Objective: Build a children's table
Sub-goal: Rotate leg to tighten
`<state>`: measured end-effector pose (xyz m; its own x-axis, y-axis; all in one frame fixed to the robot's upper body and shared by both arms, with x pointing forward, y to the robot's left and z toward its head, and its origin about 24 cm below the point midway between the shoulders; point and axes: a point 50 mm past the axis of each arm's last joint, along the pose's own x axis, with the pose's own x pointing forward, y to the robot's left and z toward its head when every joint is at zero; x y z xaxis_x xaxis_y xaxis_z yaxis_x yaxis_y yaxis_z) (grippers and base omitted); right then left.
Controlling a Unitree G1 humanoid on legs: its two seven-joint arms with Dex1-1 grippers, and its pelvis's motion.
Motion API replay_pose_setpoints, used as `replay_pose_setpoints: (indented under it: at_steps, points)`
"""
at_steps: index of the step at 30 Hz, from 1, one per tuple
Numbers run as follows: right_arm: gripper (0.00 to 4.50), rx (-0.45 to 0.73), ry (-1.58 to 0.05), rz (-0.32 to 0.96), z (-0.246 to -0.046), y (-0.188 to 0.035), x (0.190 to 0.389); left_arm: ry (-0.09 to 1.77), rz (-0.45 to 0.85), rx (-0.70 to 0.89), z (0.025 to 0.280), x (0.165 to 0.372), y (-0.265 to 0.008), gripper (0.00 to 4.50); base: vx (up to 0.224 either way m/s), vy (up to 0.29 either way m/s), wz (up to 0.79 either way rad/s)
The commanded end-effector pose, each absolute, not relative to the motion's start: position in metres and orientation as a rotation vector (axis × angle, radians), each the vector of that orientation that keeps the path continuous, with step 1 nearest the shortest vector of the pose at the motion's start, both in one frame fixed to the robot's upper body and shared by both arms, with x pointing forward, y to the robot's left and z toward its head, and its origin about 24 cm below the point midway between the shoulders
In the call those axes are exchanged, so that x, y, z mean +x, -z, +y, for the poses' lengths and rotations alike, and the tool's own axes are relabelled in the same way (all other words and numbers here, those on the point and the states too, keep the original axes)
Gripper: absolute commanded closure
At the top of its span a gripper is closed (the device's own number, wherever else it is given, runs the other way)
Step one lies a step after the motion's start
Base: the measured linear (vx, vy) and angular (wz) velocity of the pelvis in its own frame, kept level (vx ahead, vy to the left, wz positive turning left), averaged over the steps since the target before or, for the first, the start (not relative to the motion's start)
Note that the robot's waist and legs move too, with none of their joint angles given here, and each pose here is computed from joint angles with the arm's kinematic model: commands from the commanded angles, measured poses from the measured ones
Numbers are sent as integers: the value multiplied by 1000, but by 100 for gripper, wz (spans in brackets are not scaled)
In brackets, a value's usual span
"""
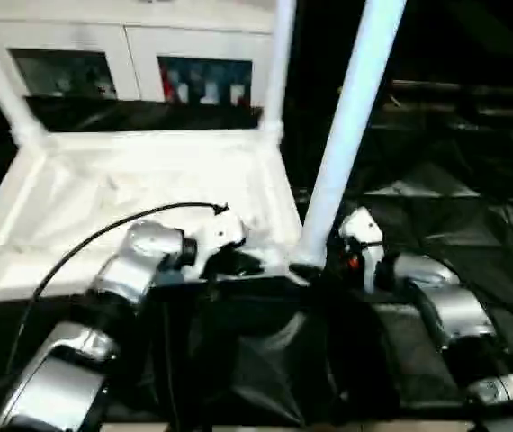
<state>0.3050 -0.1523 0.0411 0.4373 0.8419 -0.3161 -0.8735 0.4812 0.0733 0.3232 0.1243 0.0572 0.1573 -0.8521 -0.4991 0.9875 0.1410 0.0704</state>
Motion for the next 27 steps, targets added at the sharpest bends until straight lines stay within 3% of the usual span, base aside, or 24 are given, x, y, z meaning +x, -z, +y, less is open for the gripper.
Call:
replay_pose_setpoints:
  at_steps: [1, 7, 8, 16, 18, 21, 23, 27]
  points:
    - [79, -105, -1113, 365, -152, -37, 299, 1465, 332, 398, 114, 318, -63, 450, 0, 0, 0]
    - [79, -89, -1144, 367, -151, -38, 297, 1490, 337, 387, 116, 315, -64, 450, 0, 0, 0]
    - [104, -84, -1150, 367, -150, -38, 296, 1493, 337, 385, 116, 315, -64, 450, 0, 0, 0]
    - [157, -55, -1138, 377, -145, -31, 292, 1455, 326, 373, 112, 317, -63, 450, 0, 0, 0]
    - [168, -65, -1078, 388, -145, -27, 295, 1405, 320, 380, 109, 321, -62, 450, 0, 0, 0]
    - [170, -48, -816, 434, -147, -14, 311, 1235, 316, 401, 100, 336, -60, 450, 0, 0, 0]
    - [171, -23, -739, 444, -146, -11, 315, 1185, 315, 395, 96, 340, -61, 450, 0, 0, 0]
    - [171, 60, -485, 459, -130, -5, 331, 1058, 315, 366, 68, 352, -64, 450, 0, 0, 0]
